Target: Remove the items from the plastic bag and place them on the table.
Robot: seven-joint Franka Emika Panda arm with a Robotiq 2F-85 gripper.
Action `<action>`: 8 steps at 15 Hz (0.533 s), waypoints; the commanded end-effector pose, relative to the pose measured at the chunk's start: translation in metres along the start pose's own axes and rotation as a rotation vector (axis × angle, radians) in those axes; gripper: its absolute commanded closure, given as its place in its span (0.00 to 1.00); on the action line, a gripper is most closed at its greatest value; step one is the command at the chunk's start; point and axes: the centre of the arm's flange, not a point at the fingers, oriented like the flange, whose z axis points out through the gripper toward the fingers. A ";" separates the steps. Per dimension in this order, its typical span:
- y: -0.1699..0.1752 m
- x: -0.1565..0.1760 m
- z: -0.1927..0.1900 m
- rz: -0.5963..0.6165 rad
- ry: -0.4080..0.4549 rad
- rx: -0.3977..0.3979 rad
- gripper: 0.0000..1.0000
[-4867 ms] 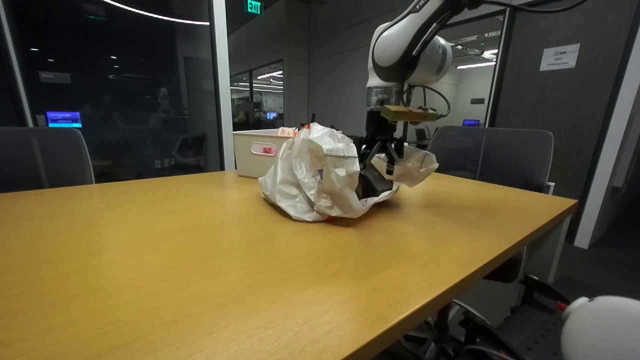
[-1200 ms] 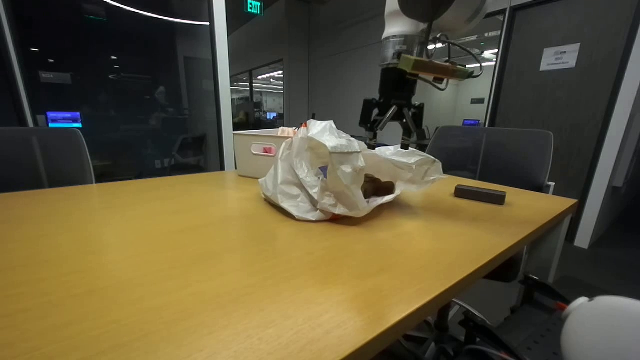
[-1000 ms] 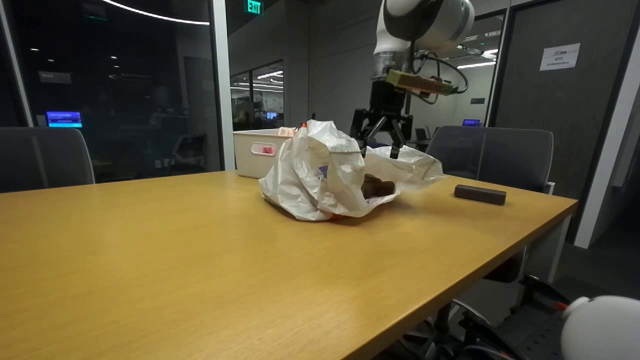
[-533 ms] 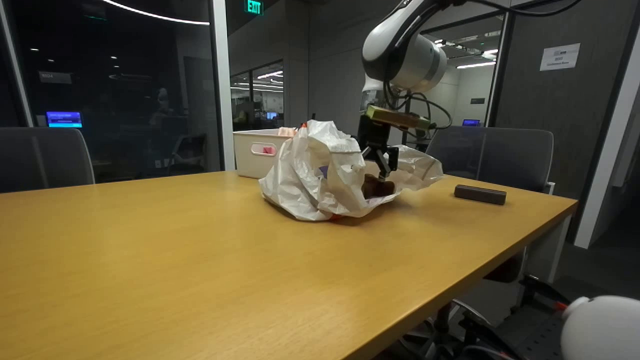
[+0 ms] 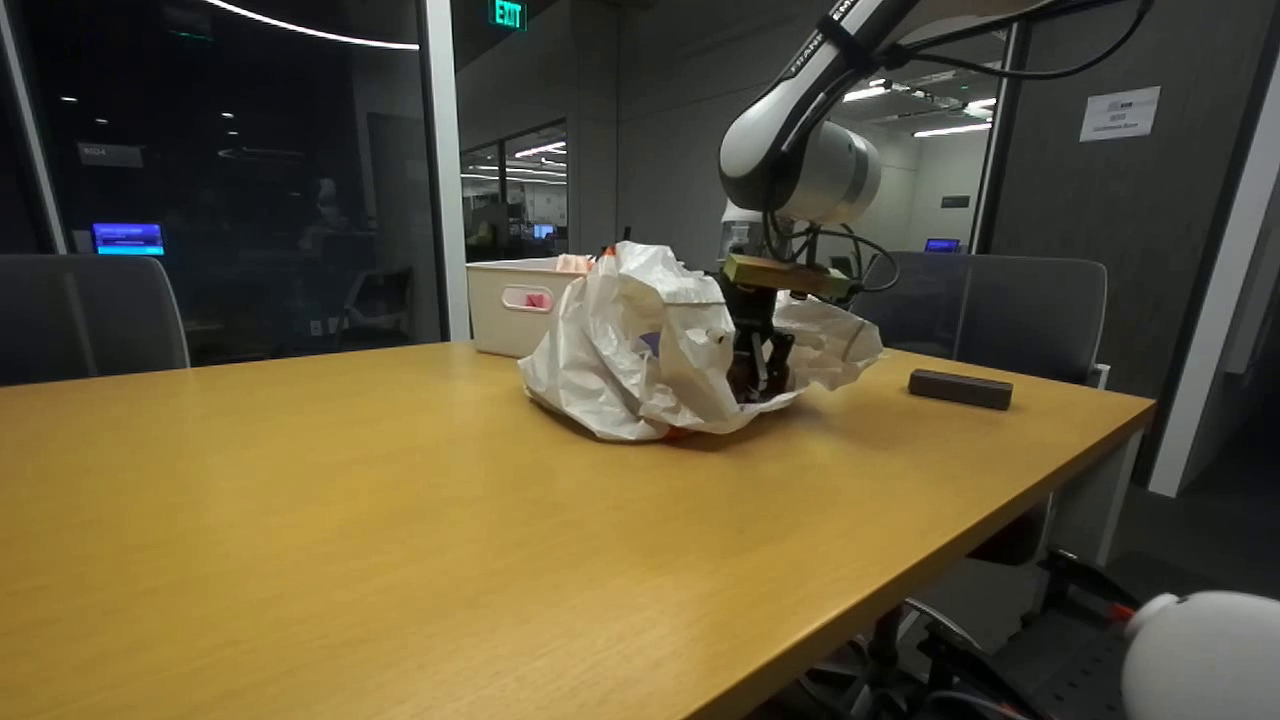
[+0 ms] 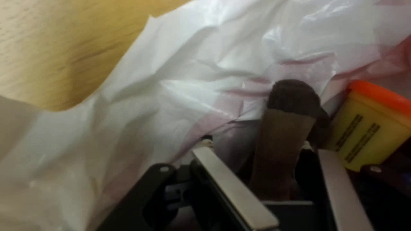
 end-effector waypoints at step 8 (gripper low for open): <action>-0.005 -0.015 -0.049 -0.027 0.122 -0.096 0.99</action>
